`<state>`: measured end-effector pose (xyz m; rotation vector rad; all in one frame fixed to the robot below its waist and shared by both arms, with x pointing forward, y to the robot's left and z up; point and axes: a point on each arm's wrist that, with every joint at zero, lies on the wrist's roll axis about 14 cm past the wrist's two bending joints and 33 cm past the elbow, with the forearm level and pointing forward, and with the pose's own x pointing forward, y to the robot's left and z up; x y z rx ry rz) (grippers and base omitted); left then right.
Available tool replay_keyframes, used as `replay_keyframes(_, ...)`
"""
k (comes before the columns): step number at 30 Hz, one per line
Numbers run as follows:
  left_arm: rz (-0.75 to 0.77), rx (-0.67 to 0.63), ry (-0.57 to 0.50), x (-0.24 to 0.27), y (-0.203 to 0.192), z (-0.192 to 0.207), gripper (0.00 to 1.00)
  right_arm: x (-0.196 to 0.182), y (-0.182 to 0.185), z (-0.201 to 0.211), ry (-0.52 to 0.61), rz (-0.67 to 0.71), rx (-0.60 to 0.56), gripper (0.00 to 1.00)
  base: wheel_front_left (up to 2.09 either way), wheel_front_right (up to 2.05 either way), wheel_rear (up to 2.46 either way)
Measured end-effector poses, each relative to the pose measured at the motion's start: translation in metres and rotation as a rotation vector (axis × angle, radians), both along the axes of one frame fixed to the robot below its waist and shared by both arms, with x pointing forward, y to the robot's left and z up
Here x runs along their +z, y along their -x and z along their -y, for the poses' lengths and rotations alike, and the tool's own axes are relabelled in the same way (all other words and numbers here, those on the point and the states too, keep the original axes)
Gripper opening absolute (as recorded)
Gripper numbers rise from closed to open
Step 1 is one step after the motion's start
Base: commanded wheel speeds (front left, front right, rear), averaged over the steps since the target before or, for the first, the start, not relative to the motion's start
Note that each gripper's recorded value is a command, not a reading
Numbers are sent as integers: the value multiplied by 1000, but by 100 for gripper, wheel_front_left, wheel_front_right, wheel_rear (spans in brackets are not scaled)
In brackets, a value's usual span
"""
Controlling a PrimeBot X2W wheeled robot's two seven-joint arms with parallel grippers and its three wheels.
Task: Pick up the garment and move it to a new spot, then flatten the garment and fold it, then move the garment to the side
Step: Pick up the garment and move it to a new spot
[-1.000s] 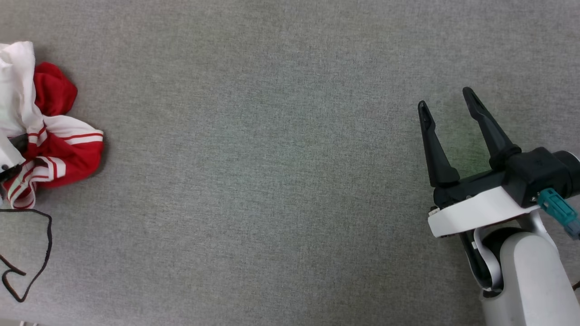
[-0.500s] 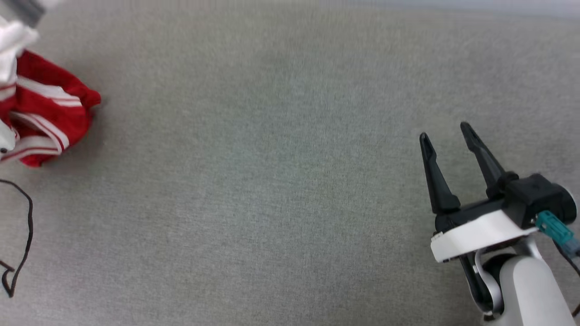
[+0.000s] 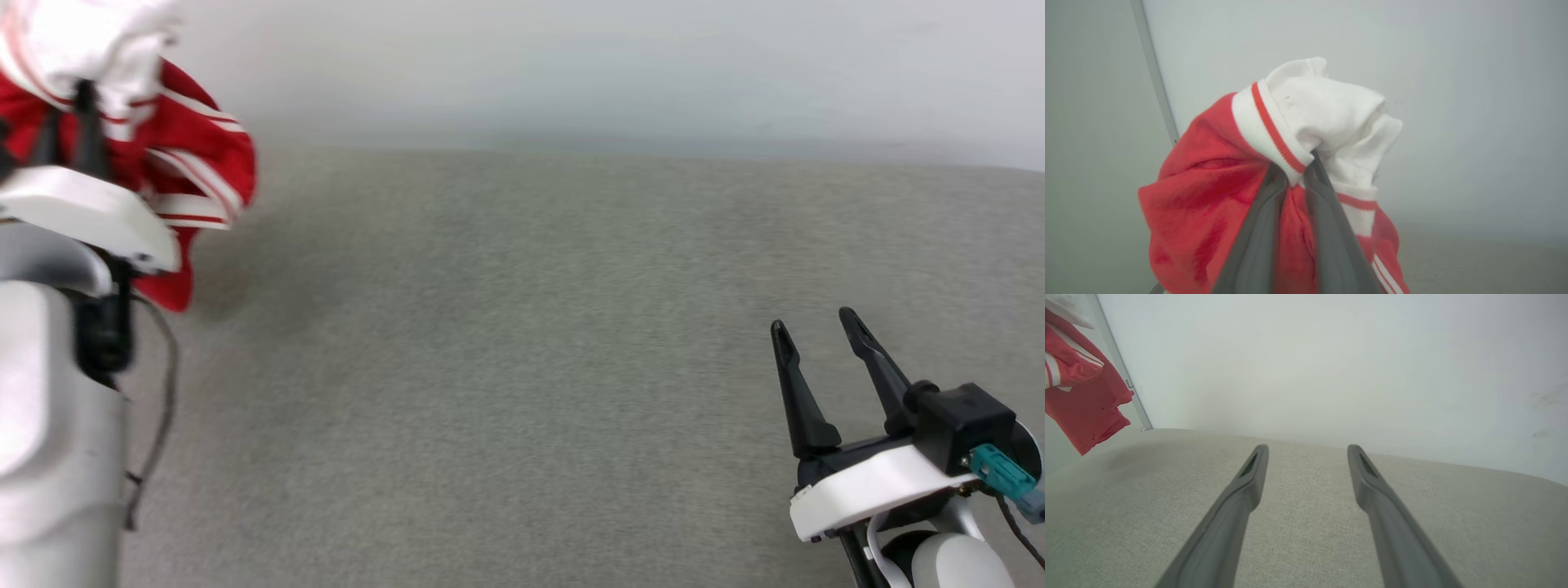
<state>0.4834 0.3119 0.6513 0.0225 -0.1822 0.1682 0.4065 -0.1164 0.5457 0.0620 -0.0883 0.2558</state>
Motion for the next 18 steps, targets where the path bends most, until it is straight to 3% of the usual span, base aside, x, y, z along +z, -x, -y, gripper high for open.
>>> replay_keyframes(10,56,-424,86,-7,4,186,0,15,33,59,7,22,-169,100,0,0,0)
replay_keyframes(18,-155,-757,162,-89,33,311,0,-5,32,83,-5,-33,-242,100,0,0,0)
